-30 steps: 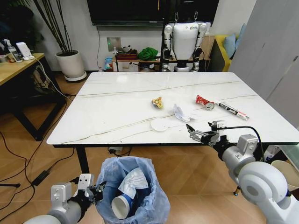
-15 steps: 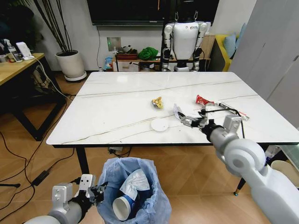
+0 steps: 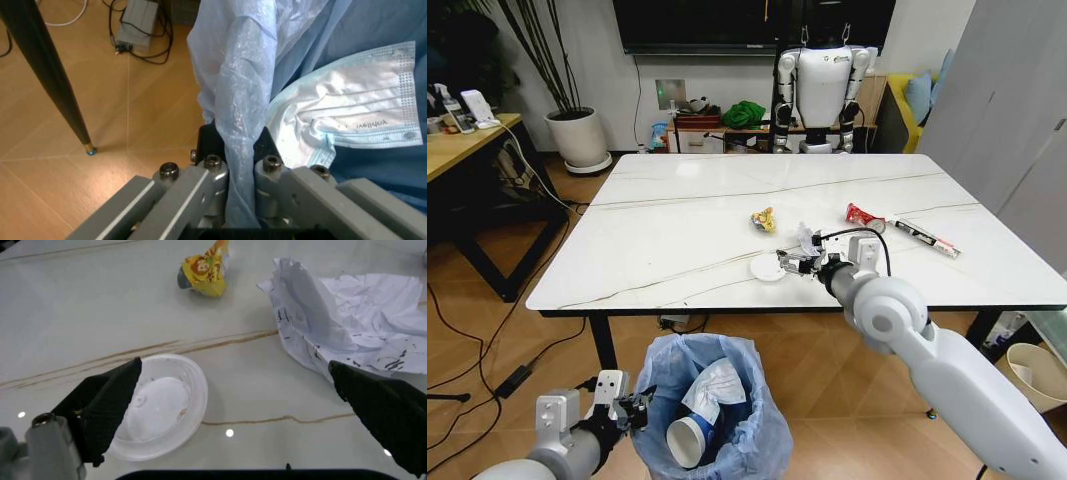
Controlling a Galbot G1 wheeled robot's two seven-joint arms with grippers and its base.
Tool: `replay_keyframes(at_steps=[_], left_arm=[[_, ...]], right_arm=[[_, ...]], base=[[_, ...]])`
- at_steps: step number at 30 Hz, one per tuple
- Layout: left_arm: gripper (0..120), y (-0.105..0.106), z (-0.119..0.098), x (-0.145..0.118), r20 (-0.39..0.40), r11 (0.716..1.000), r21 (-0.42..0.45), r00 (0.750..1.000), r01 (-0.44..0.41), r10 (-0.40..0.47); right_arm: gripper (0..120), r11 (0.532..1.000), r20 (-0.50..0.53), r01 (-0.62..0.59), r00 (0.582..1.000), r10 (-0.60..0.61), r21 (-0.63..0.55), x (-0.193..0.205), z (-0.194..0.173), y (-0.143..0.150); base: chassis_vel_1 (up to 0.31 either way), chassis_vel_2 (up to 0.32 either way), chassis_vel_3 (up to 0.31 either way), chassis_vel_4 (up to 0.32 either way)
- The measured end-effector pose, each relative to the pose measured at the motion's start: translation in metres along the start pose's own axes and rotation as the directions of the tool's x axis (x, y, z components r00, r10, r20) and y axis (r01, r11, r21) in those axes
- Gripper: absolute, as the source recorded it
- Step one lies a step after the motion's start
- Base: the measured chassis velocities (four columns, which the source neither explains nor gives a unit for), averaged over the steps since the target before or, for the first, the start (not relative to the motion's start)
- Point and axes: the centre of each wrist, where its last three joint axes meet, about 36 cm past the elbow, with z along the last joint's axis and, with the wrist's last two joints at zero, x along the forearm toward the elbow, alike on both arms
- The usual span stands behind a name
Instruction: Pick up the trash bin and place the trash from the table into it.
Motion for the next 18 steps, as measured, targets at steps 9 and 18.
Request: replay_keyframes(at_steps=[9, 18], left_arm=[[0, -0.001, -0.003, -0.001, 0.010, 1.000, -0.003, 1.000, -0.010, 0.010], [0, -0.001, -0.006, -0.001, 0.021, 1.000, -0.002, 1.000, -0.020, 0.020]], right_arm=[[100, 0.999, -0.050, -0.030, 0.998, 0.031, 0.011, -0.013, -0.001, 0.020], [82, 0.999, -0.082, -0.033, 0.996, 0.035, 0.035, -0.024, 0.006, 0.028]], base=[[0.000, 0.000, 0.000, 0.000], [0.000, 0.000, 0.000, 0.000]])
